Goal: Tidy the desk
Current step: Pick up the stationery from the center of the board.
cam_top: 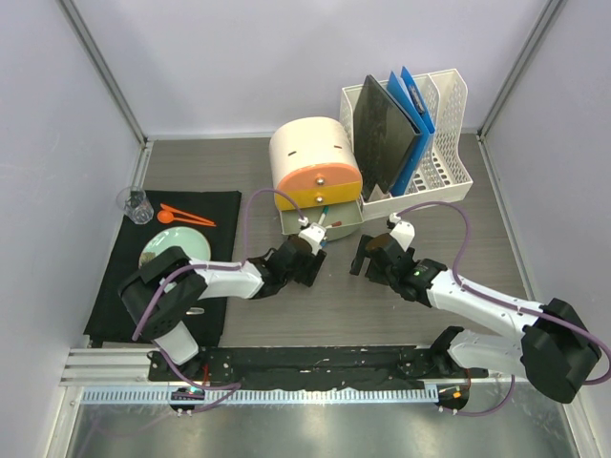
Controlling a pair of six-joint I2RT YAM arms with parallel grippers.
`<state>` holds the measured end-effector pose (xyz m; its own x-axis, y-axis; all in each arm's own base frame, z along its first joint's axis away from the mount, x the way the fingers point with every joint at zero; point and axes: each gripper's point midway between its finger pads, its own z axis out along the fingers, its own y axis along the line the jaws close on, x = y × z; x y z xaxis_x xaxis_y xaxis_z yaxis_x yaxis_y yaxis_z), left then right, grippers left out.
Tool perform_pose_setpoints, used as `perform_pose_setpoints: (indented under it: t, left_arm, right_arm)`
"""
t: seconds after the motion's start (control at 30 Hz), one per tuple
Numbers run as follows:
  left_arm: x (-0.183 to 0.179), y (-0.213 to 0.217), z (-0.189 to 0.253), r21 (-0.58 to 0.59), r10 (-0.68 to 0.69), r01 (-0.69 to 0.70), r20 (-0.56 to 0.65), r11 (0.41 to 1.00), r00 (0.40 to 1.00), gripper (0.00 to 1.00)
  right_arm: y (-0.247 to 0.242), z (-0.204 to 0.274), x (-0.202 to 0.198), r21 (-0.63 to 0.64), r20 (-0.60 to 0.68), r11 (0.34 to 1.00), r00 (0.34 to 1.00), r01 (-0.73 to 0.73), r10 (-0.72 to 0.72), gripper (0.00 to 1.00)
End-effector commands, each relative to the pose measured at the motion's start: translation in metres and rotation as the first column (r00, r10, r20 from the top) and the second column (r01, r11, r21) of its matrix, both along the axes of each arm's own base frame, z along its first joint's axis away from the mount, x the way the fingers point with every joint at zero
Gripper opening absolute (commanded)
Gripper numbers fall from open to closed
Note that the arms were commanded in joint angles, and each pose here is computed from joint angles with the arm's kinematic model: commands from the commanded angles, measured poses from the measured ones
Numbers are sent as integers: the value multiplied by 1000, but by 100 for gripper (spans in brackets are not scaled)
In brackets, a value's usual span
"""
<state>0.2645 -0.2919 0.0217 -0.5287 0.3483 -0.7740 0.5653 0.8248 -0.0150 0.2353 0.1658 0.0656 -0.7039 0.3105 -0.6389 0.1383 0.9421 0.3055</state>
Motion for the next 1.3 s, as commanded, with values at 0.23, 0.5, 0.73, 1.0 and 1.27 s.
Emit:
perform_pose_setpoints:
  t: [0.23, 0.5, 0.73, 1.0, 1.27]
  left_arm:
    - [-24, 7, -29, 50, 0, 7, -125, 999, 992, 44]
    - [-51, 11, -34, 61, -54, 66, -183, 996, 982, 10]
    - [-95, 20, -37, 78, -110, 130, -221, 988, 969, 0]
    - [-120, 32, -30, 56, -101, 117, -232, 992, 967, 0]
    - [-114, 9, 3, -15, -143, 143, -207, 990, 968, 0]
  right_arm:
    - [3, 16, 8, 25, 49, 1000, 999, 17, -18, 94]
    - [2, 16, 8, 22, 48, 1000, 999, 20, -21, 95]
    - [4, 16, 10, 20, 45, 1000, 999, 14, -15, 94]
    - [4, 20, 12, 27, 57, 999, 998, 31, -32, 94]
    - [1, 19, 12, 24, 61, 999, 997, 43, -44, 94]
